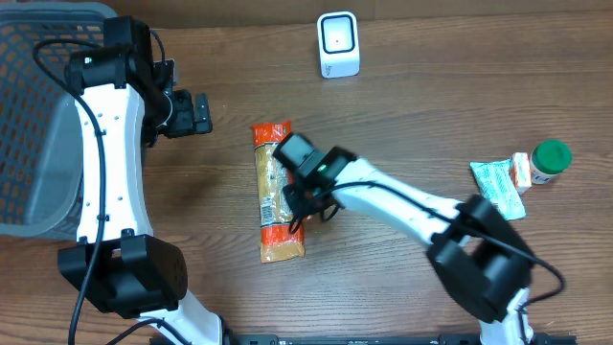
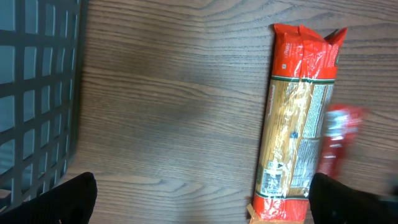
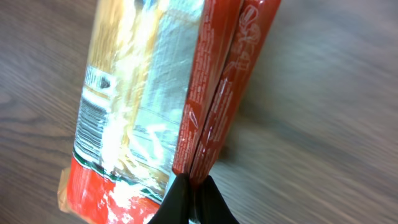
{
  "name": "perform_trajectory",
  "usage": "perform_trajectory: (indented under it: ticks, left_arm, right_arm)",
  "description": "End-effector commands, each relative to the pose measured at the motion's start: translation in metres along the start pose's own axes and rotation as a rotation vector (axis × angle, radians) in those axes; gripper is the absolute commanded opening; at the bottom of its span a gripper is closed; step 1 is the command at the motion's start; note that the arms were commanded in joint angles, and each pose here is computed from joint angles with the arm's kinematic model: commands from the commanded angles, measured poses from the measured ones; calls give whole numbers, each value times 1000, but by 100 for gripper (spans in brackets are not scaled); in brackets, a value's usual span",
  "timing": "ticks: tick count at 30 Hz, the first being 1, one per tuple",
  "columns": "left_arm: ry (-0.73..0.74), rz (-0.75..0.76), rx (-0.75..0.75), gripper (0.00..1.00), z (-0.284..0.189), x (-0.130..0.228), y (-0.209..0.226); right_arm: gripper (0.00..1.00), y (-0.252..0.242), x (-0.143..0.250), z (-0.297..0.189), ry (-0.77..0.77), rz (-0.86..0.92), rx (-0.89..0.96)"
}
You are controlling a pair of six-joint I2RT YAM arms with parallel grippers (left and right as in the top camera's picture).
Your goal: Scan the item barcode
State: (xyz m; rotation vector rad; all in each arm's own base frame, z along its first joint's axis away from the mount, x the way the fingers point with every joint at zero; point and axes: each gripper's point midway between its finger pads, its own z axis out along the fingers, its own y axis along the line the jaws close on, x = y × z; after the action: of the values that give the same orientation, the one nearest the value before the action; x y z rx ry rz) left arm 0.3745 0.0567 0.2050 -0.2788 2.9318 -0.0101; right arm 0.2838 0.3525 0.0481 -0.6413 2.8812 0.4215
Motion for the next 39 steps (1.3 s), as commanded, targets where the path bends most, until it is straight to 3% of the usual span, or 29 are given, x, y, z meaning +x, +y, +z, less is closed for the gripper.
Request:
perform_trajectory:
  ticks: [1,6,11,16,25,33,39]
  left_arm:
    - [-43,14,5,100,-14,-3,-2]
    - [-43,14,5,100,-14,-3,-2]
    - [-43,14,5,100,-14,-3,-2]
    - [-43,14,5,100,-14,-3,-2]
    - [-43,14,5,100,-14,-3,-2]
    - [-43,14,5,100,-14,-3,-2]
    - [-43,14,5,100,-14,-3,-2]
  right_arm:
    - [4,1,-27,-73,-151,-121,-61]
    - [4,7,-1,-101,-86,-324,-166]
    - [4,14,36,-94,27,-565,-255]
    - [4,23,51,-72,18,-712,-296]
    - [4,39,68,-26,-64,-804,-327]
    - [7,45,77,-19,-58,-824,-331]
    - [8,25,60,-2,-77,-786,-186]
